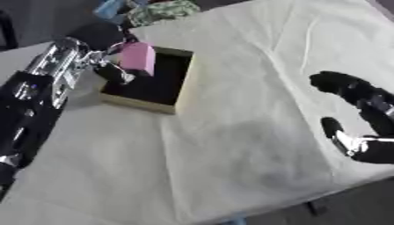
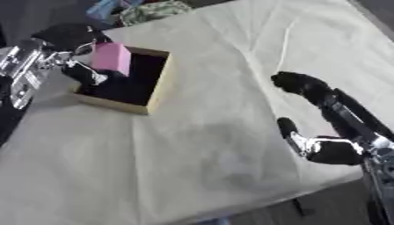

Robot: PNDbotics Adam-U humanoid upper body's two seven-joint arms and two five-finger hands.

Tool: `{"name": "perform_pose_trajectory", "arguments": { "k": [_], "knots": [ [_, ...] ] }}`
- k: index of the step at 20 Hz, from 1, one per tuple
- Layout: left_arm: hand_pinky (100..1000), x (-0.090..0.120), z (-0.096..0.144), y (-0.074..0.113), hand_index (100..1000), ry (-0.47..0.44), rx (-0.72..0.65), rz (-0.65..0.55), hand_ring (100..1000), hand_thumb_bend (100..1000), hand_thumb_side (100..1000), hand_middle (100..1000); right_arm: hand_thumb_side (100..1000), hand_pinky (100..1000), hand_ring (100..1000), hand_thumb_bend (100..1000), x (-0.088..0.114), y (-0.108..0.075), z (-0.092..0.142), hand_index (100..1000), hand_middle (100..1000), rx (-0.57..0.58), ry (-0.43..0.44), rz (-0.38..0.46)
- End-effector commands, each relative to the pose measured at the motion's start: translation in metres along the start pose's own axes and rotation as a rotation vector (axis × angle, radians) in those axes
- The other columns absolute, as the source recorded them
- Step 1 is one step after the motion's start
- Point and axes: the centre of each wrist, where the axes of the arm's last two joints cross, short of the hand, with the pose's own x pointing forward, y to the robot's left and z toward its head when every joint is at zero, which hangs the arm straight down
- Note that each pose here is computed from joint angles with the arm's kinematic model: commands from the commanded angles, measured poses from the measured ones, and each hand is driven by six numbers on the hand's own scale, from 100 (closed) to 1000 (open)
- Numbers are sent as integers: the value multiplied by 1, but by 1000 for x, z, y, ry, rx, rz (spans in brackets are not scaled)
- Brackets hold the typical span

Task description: Pick up objects on the table and place them in the box.

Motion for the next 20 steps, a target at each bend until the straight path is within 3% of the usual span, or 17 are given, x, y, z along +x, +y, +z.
{"name": "perform_pose_trajectory", "arguments": {
  "k": [1,4,9,13,17,18,20],
  "knots": [
    [875,-6,1,13,948,34,56,-28,836,477,500,807,363,927,924,111,4,-7,-3,991,897,4,-20,20],
    [888,-8,3,17,967,65,105,-30,855,540,532,849,363,927,924,110,4,-7,-2,991,897,1,-18,20],
    [879,-14,13,30,961,92,199,-10,842,546,550,834,364,927,924,108,3,-7,-1,991,897,-7,-11,19],
    [858,-18,34,49,949,69,301,39,815,457,572,802,364,926,924,101,2,-7,1,991,896,-22,1,19],
    [847,-16,70,65,941,15,399,123,809,440,588,793,364,926,923,100,2,-8,4,991,896,-43,15,21],
    [838,-15,80,68,939,3,422,147,804,355,574,791,363,926,923,100,2,-8,4,991,896,-48,16,21],
    [825,-12,102,71,936,-17,467,211,798,317,568,787,361,926,923,100,2,-9,4,991,896,-55,15,24]
  ]
}}
